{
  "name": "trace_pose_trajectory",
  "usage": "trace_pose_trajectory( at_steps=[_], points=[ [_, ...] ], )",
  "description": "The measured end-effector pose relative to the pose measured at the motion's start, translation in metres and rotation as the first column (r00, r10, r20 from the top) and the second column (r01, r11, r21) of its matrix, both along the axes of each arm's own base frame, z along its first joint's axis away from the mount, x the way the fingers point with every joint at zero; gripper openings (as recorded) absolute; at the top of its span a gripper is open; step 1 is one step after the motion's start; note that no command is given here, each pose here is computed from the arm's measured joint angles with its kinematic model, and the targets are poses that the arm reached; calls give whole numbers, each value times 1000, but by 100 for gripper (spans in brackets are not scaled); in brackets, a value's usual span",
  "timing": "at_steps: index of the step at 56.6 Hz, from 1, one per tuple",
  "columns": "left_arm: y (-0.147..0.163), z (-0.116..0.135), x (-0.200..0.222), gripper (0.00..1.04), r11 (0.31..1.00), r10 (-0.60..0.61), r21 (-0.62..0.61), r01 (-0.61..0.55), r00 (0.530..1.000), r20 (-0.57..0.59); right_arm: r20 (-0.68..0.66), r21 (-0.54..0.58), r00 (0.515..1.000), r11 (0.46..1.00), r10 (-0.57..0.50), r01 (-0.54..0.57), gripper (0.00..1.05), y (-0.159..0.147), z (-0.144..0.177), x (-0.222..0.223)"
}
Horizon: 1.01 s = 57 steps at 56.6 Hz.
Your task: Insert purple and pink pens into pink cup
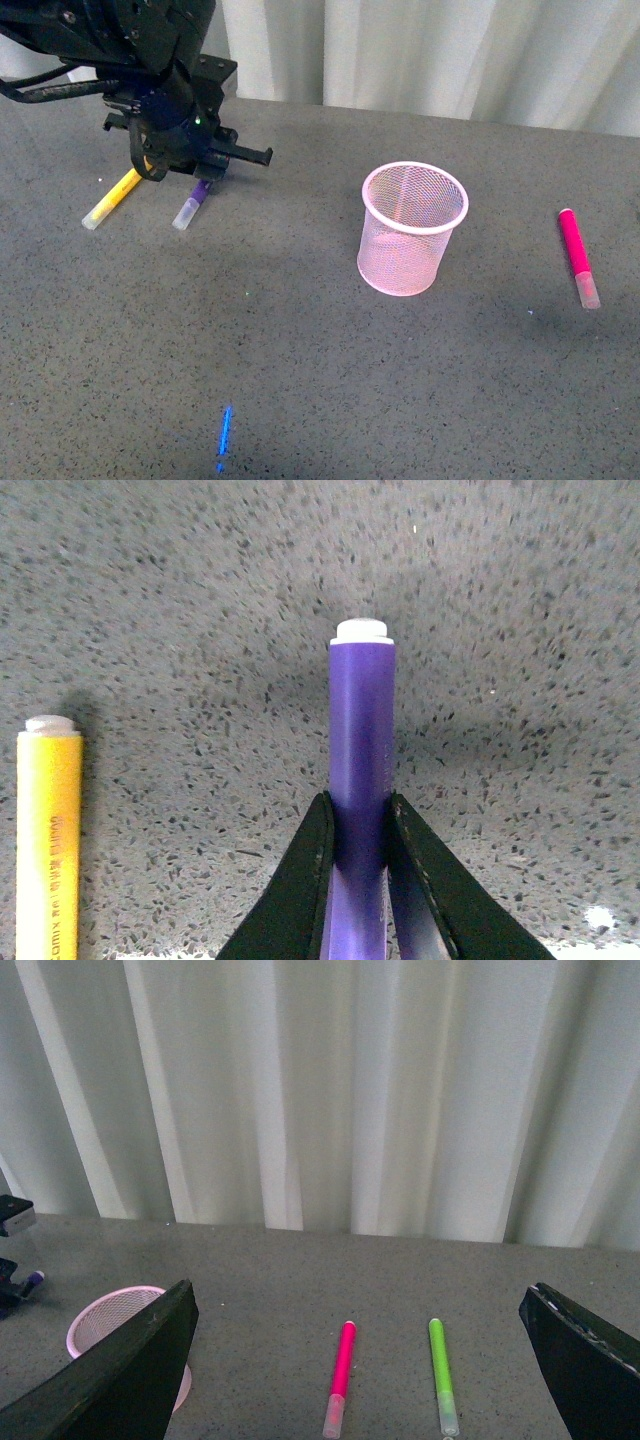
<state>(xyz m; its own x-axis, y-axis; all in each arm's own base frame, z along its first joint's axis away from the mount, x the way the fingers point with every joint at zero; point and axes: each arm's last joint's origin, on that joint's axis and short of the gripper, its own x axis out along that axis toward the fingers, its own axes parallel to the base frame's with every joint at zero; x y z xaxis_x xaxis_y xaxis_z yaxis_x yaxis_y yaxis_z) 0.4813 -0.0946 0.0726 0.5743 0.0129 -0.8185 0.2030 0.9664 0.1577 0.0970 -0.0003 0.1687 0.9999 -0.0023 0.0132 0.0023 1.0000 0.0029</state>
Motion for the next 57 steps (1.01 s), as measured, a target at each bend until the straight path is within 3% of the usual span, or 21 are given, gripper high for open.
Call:
trace_pose_trajectory(
  at_steps=[15,22,27,35,57],
  points=[
    [19,84,-20,12,984,81,-172,-36,962,263,0,0,1000,1000,0,0,98,0,0,0],
    [25,125,-41,12,967,122,-254,-19,910,395,0,0,1000,1000,0,0,98,0,0,0],
    [24,141,-58,12,950,146,-311,8,872,468,0,0,1000,1000,0,0,98,0,0,0],
    [14,144,-80,12,921,182,-386,53,817,547,0,0,1000,1000,0,0,98,0,0,0],
    [-25,108,-125,12,760,366,-626,173,682,633,0,0,1000,1000,0,0,98,0,0,0]
  ],
)
